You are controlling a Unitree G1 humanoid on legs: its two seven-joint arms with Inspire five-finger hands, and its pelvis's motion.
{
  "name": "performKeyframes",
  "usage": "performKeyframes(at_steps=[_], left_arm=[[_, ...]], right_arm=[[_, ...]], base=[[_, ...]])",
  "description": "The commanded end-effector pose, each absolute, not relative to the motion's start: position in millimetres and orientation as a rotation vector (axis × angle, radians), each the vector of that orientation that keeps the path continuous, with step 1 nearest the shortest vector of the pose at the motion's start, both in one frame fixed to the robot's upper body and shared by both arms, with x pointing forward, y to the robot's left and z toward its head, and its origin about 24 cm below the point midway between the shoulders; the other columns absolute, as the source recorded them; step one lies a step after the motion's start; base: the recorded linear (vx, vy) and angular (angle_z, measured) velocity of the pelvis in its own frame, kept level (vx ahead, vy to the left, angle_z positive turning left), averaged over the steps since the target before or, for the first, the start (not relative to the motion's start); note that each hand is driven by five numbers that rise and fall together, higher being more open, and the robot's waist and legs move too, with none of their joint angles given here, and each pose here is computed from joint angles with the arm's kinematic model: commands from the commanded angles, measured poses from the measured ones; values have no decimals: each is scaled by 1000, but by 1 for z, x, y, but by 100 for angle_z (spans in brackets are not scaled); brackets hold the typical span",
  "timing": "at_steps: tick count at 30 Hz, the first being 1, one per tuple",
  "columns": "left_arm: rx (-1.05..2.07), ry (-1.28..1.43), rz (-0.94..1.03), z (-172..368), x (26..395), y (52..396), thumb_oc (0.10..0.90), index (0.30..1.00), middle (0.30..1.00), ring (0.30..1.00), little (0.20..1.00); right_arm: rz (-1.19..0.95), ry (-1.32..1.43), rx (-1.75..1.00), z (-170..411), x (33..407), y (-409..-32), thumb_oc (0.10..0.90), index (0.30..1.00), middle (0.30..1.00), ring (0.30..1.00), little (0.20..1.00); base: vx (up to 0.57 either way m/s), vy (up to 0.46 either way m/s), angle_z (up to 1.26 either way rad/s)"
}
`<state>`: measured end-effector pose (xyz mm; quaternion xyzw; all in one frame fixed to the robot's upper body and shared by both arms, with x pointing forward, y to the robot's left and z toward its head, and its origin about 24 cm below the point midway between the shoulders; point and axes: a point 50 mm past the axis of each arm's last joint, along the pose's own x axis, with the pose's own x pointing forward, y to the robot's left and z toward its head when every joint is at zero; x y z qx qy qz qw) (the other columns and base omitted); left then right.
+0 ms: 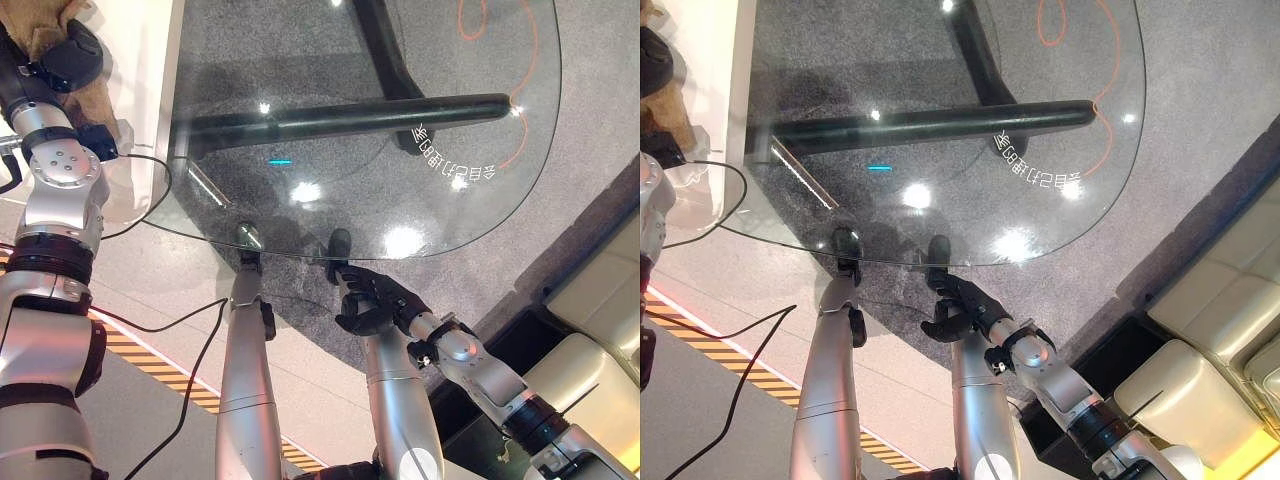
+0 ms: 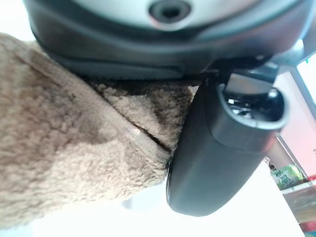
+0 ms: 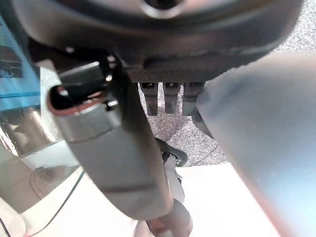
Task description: Wipe the table with a cloth and put it in the basket.
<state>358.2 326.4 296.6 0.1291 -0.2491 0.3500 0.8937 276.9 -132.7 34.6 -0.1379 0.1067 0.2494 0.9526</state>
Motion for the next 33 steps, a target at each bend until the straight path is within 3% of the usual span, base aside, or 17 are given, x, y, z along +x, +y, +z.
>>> performKeyframes(at_steps=[1,19,33], left_arm=[[238,-505,759,291,353,338,800,900,900,900,900],[388,-557,876,285,327,362,800,900,900,900,900],[411,-554,842,275,311,375,800,900,900,900,900]], right_arm=[[519,444,-279,-15,237,-144,800,900,900,900,900],[482,487,-264,-27,227,-152,800,900,900,900,900],[411,551,-231,-41,227,-162,800,900,900,900,900]], base=[[0,0,0],[-4,-5,0],[-56,-61,6]])
